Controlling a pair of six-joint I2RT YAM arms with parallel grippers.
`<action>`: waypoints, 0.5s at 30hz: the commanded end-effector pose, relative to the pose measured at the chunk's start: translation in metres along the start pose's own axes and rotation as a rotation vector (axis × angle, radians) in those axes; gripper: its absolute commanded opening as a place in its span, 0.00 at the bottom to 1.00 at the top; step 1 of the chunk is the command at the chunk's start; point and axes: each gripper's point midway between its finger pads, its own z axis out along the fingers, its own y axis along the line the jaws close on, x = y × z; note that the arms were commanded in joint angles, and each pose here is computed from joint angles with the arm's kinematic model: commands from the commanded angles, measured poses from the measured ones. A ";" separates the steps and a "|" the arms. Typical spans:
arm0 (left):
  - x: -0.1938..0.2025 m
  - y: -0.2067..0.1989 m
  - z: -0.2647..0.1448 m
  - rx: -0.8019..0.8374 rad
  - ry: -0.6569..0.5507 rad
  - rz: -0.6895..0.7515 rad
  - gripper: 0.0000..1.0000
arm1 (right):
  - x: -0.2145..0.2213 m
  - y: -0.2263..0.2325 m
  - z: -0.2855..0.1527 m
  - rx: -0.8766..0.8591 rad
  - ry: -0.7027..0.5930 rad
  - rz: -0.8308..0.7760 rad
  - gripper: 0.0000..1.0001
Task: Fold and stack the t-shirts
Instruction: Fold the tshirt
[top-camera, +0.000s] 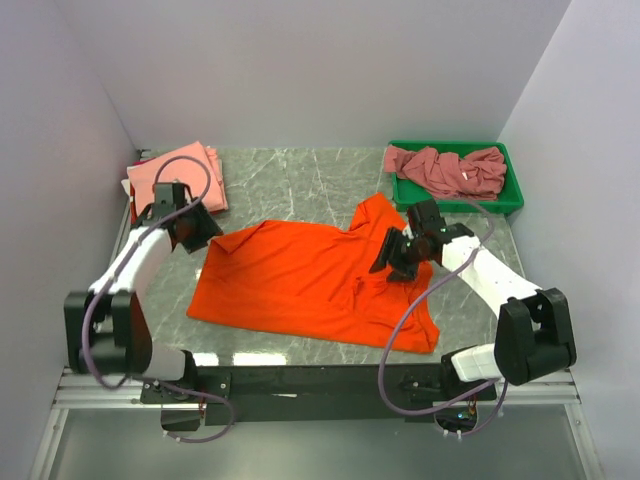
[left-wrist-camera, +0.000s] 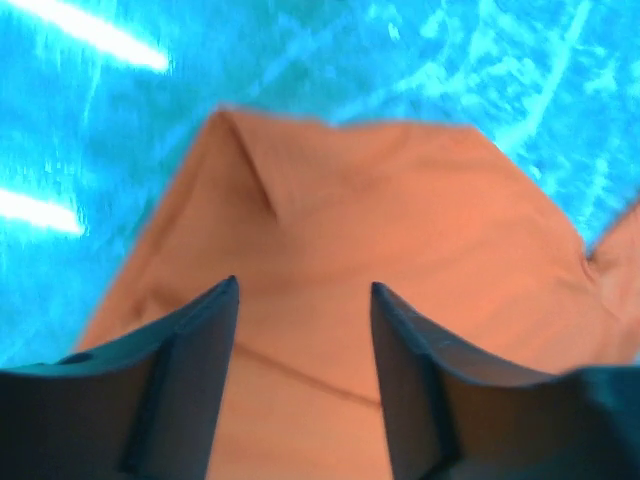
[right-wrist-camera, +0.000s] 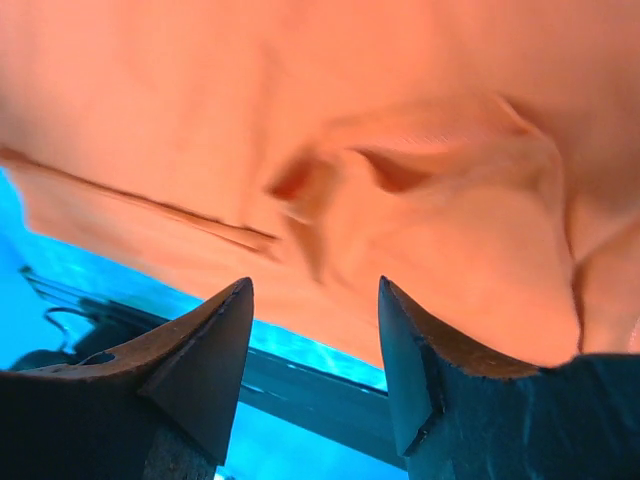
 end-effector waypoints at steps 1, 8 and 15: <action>-0.023 0.003 0.025 -0.049 -0.018 0.122 0.56 | -0.029 0.031 -0.017 -0.054 -0.078 -0.032 0.60; -0.020 0.005 0.057 -0.079 0.067 0.161 0.45 | -0.055 0.051 -0.008 -0.062 -0.061 -0.060 0.60; -0.005 -0.008 0.071 -0.061 0.115 0.180 0.44 | -0.056 0.055 0.005 -0.083 -0.022 -0.049 0.60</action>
